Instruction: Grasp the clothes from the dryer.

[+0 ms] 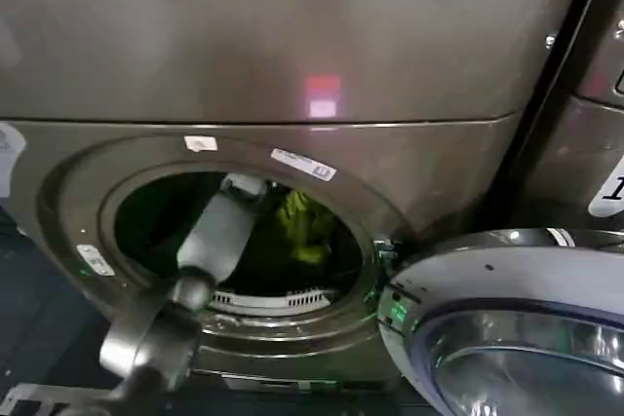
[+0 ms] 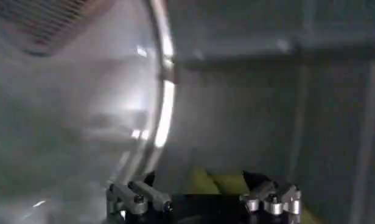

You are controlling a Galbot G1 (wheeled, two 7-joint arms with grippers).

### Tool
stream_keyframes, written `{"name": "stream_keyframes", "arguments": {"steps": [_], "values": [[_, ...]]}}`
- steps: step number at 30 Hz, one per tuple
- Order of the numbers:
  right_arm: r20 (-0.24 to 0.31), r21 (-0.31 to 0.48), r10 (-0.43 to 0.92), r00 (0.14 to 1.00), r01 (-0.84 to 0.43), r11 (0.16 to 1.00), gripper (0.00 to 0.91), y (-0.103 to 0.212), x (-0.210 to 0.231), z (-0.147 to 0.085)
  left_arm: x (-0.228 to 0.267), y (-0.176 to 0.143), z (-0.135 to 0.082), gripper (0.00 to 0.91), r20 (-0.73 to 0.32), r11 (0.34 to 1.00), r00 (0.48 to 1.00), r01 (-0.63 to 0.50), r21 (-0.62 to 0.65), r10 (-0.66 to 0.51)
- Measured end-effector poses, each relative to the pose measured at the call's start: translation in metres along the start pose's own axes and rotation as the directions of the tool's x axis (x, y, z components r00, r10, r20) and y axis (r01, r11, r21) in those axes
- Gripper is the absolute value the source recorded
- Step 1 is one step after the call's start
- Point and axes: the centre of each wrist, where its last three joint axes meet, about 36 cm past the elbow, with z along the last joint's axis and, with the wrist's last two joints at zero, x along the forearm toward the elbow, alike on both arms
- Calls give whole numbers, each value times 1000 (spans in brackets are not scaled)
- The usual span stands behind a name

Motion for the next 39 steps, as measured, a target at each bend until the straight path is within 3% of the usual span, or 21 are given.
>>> {"name": "stream_keyframes", "arguments": {"steps": [7,12,34,35,37,38,39], "values": [[1,-2,-8,1000,8,1000,907,4,1,1,-1,5,-9,907,-183,992,983,-53,-114,31],[0,-1,-11,1000,11,1000,907,6,3,1,-4,5,-10,907,-249,986,968,-62,-157,21],[4,13,-13,1000,13,1000,907,6,11,-2,-34,-27,13,907,-311,980,948,-123,-155,69],[3,12,-14,1000,14,1000,907,6,11,-2,-35,-28,13,796,-312,980,947,-126,-157,72],[1,9,-15,1000,15,1000,907,7,11,0,-35,-29,15,125,-315,978,945,-140,-157,85],[0,8,-16,1000,16,1000,907,8,10,1,-35,-29,16,34,-316,977,944,-148,-156,93],[0,7,-17,1000,17,1000,907,9,11,2,-35,-28,16,0,-316,976,944,-152,-156,97]]}}
